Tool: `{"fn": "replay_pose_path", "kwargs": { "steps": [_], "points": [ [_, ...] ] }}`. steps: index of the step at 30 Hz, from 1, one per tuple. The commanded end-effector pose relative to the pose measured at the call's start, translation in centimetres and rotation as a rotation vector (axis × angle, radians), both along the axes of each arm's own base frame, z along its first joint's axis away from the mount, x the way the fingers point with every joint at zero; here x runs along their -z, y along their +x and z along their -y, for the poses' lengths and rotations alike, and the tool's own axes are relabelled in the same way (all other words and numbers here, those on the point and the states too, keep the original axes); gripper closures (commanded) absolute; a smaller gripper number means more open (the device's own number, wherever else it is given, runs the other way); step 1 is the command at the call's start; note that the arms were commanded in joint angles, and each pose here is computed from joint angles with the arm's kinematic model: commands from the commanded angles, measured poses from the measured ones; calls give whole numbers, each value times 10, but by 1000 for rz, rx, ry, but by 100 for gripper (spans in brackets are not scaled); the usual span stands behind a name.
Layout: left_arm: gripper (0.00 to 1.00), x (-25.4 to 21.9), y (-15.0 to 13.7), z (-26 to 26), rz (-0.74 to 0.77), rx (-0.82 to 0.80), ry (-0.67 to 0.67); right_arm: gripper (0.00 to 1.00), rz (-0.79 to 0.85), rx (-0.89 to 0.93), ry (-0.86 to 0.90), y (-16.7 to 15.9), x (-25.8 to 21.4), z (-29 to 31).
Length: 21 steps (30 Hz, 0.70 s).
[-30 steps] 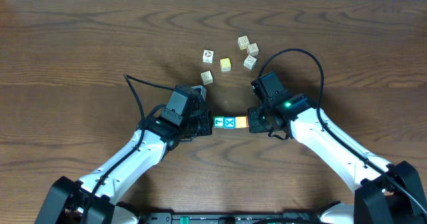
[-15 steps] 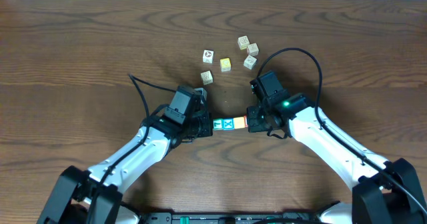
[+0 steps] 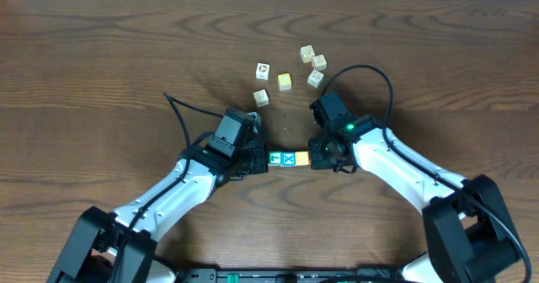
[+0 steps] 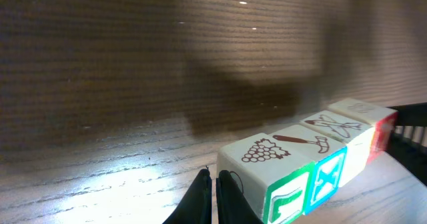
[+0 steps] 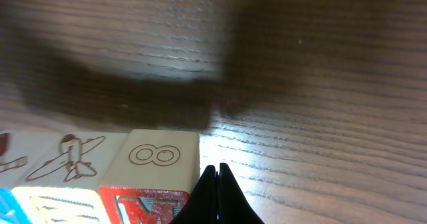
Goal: Lift 4 blocks
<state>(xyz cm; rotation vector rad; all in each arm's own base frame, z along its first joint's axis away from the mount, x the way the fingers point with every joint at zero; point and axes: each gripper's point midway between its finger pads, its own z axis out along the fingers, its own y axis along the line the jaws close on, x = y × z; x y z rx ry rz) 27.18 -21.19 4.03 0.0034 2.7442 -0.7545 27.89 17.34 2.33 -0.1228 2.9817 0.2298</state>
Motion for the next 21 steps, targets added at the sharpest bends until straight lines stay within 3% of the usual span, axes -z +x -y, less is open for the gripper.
{"fn": "replay_pose_path", "kwargs": {
  "steps": [1,21],
  "points": [
    [93,-31,-2,38,43,122,-127,99,-67,-97,187,-16,-11,-51],
    [92,-6,-7,34,-12,114,-82,99,-59,-98,192,-15,-12,-53]
  ]
}}
